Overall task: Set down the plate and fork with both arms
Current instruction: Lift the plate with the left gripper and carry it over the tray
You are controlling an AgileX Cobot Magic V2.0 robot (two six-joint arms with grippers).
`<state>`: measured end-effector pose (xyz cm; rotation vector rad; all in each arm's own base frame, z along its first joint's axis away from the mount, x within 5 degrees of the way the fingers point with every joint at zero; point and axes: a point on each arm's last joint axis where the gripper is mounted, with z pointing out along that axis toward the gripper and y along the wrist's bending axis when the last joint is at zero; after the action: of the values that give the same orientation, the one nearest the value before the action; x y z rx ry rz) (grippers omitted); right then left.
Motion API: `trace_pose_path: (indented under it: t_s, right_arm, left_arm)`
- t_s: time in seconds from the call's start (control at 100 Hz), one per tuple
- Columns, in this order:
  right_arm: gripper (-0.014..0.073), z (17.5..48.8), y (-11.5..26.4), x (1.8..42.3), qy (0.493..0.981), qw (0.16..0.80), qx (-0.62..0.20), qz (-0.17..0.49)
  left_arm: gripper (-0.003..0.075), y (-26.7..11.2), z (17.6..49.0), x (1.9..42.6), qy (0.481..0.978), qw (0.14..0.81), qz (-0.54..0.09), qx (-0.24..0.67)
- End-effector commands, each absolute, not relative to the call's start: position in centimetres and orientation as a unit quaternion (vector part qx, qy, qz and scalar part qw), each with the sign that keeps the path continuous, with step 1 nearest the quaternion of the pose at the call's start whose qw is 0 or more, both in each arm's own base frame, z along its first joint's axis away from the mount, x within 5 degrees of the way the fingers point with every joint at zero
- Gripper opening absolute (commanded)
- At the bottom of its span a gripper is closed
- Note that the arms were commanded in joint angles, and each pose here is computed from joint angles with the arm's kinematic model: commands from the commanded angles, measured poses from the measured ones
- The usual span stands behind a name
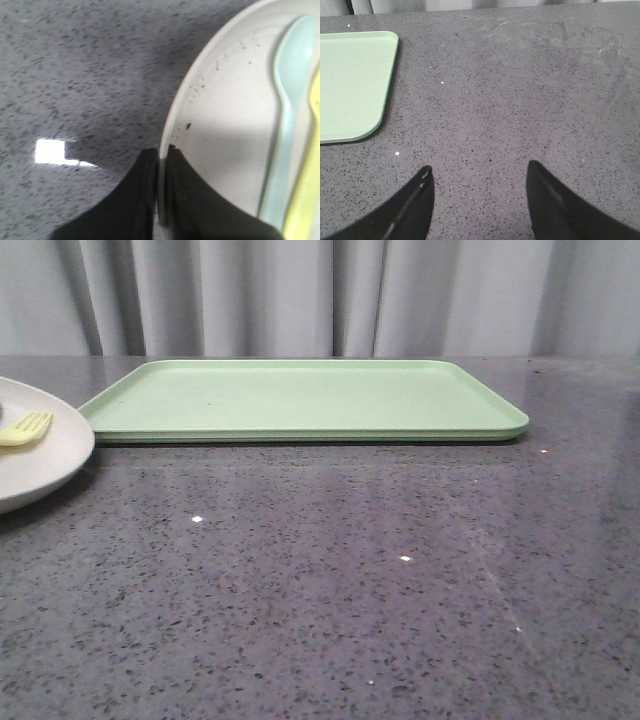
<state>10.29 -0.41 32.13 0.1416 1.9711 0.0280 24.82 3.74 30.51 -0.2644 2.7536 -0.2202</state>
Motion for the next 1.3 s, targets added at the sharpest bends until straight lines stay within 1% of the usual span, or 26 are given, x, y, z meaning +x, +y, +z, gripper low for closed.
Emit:
trace_pose_path:
  t_s: [0.0, 0.07, 0.26, 0.4, 0.48, 0.7, 0.83, 0.99, 1.29]
  right_arm:
    - [0.0424, 33.8, -0.4, 10.6, 0.807, 0.588, 0.054, 0.012]
    - [0.0424, 33.8, -0.4, 10.6, 0.807, 0.588, 0.054, 0.012]
    - [0.0424, 33.8, -0.4, 10.6, 0.807, 0.588, 0.054, 0.012]
    - [0.0424, 33.8, -0.4, 10.6, 0.807, 0.588, 0.054, 0.012]
    - [0.0424, 33.8, -0.4, 10.6, 0.807, 0.588, 0.054, 0.012]
    - [0.0424, 33.8, -0.4, 10.6, 0.807, 0.588, 0.054, 0.013]
    - [0.0424, 33.8, -0.4, 10.6, 0.807, 0.588, 0.054, 0.013]
    - [0.0424, 33.8, -0.4, 10.6, 0.807, 0.588, 0.054, 0.013]
    - [0.0424, 33.8, -0.4, 10.6, 0.806, 0.589, 0.054, 0.013]
  left_arm:
    - [-0.0020, 2.9, 33.5, 25.1, 0.957, 0.245, -0.122, -0.093]
    - [-0.0020, 2.4, 34.6, 25.4, 0.951, 0.261, -0.143, -0.088]
    - [-0.0021, 0.4, 37.7, 26.2, 0.935, 0.312, -0.162, -0.054]
    - [-0.0021, -1.1, 38.4, 28.1, 0.931, 0.312, -0.180, -0.047]
    - [-0.0021, -2.3, 38.3, 29.5, 0.932, 0.306, -0.189, -0.035]
    - [-0.0021, -6.2, 37.3, 33.7, 0.922, 0.315, -0.220, -0.035]
    - [-0.0021, -8.6, 36.7, 35.7, 0.918, 0.310, -0.241, -0.048]
    - [-0.0021, -11.8, 36.3, 37.6, 0.913, 0.306, -0.266, -0.037]
    - [-0.0021, -14.5, 34.2, 40.2, 0.911, 0.290, -0.286, -0.064]
